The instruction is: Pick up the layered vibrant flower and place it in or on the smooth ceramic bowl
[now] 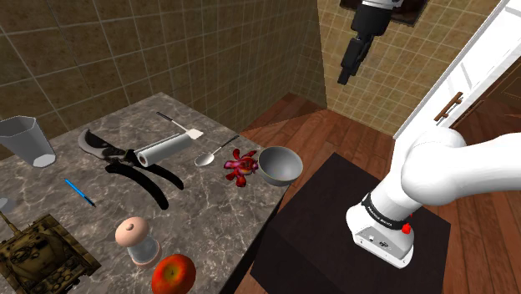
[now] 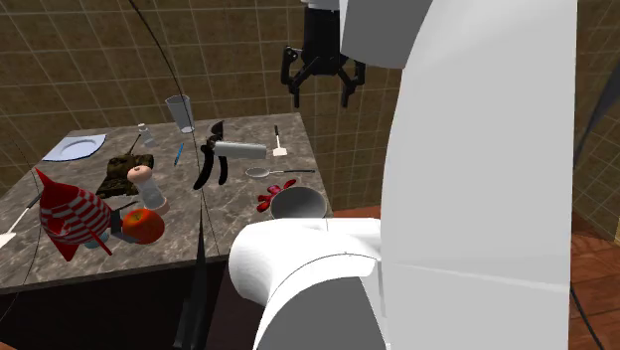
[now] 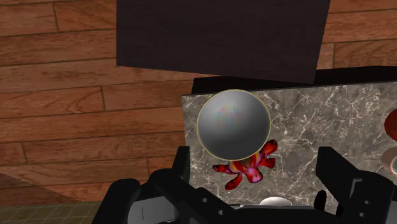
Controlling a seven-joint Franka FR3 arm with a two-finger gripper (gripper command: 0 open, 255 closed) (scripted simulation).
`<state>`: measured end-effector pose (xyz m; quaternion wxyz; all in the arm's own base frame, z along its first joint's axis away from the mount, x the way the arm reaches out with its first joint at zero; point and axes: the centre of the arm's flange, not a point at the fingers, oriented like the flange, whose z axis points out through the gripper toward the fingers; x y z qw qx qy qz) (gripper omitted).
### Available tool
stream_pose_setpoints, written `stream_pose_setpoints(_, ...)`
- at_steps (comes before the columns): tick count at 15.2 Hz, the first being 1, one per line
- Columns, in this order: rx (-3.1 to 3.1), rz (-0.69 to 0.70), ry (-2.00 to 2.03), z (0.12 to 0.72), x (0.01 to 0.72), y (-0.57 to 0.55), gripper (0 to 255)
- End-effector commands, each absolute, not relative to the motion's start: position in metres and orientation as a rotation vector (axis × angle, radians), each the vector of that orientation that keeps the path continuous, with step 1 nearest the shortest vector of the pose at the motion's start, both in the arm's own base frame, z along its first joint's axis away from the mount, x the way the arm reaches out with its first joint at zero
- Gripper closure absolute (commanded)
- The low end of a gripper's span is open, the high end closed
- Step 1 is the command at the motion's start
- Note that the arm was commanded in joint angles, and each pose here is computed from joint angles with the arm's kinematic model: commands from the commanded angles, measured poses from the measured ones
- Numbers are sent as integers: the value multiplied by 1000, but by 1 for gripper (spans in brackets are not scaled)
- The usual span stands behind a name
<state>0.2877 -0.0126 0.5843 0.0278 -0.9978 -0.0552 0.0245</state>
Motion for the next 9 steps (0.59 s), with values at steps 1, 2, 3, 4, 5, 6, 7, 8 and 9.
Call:
stream_pose_setpoints(1,-3080,76,-170,584,288,-13,0)
stream_pose_setpoints(2,-3073,81,-162,573,295,-12,0)
stream_pose_setpoints(3,-3067,86,-154,562,302,-11,0)
stream_pose_setpoints(4,-3060,91,-146,550,310,-11,0)
stream_pose_setpoints(5,-3053,96,-138,539,317,-10,0)
stream_pose_setpoints(6,-3046,101,-131,528,324,-9,0)
stream_pose_setpoints(7,-3039,105,-123,516,331,-9,0)
stream_pose_setpoints(8,-3032,110,-115,505,338,-8,0)
stream_pose_setpoints(9,-3025,115,-107,493,345,-7,0)
